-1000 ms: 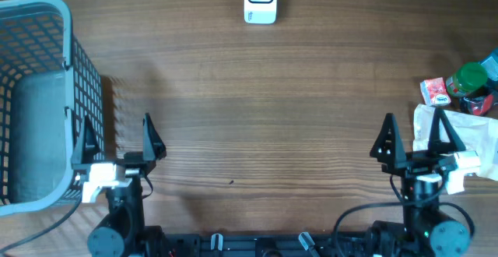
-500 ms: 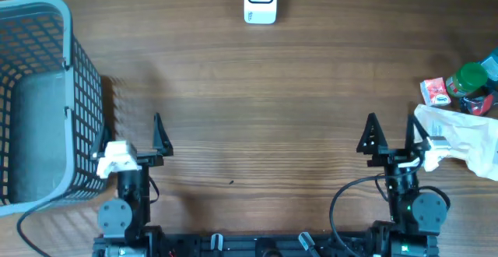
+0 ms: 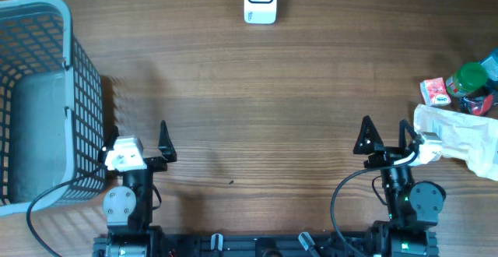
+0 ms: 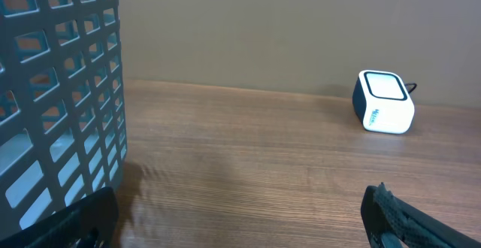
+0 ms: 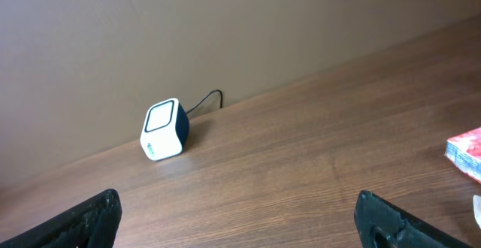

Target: Scan the item barcode

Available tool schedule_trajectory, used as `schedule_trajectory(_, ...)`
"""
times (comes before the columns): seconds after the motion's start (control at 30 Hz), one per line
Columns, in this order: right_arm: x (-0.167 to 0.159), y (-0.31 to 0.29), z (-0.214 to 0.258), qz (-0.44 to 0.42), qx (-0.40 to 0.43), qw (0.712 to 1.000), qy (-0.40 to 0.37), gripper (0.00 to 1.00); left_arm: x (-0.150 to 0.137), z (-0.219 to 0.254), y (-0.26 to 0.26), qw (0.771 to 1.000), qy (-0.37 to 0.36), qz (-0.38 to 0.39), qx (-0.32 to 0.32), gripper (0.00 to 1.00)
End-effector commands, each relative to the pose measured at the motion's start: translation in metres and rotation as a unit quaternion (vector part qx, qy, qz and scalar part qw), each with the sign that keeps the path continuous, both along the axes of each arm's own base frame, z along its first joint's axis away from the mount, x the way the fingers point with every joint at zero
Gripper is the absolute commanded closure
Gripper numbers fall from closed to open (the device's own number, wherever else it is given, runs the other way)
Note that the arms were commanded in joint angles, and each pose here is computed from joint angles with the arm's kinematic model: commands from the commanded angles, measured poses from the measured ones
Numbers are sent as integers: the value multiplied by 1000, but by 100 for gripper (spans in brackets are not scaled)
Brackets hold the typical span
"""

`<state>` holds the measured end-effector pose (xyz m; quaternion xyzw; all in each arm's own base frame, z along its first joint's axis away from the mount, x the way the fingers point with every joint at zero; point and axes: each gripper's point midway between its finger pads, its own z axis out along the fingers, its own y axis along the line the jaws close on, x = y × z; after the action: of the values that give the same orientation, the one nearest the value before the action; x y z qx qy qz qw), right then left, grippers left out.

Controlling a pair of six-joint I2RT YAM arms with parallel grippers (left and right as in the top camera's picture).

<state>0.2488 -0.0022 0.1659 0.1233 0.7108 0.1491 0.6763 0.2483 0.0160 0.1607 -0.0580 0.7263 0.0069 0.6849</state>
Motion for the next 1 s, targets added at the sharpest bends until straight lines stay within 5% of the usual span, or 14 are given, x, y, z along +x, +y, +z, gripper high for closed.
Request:
schedule_trajectory(0.0,1,-4,-2,-12,5,1000,3,0,0,0,1,1000,-2,3,-6,0)
schedule_trajectory(0.97,-3,21,12,38,3,999,-27,0,-3,-1,8,1000,-1,17,-6,0)
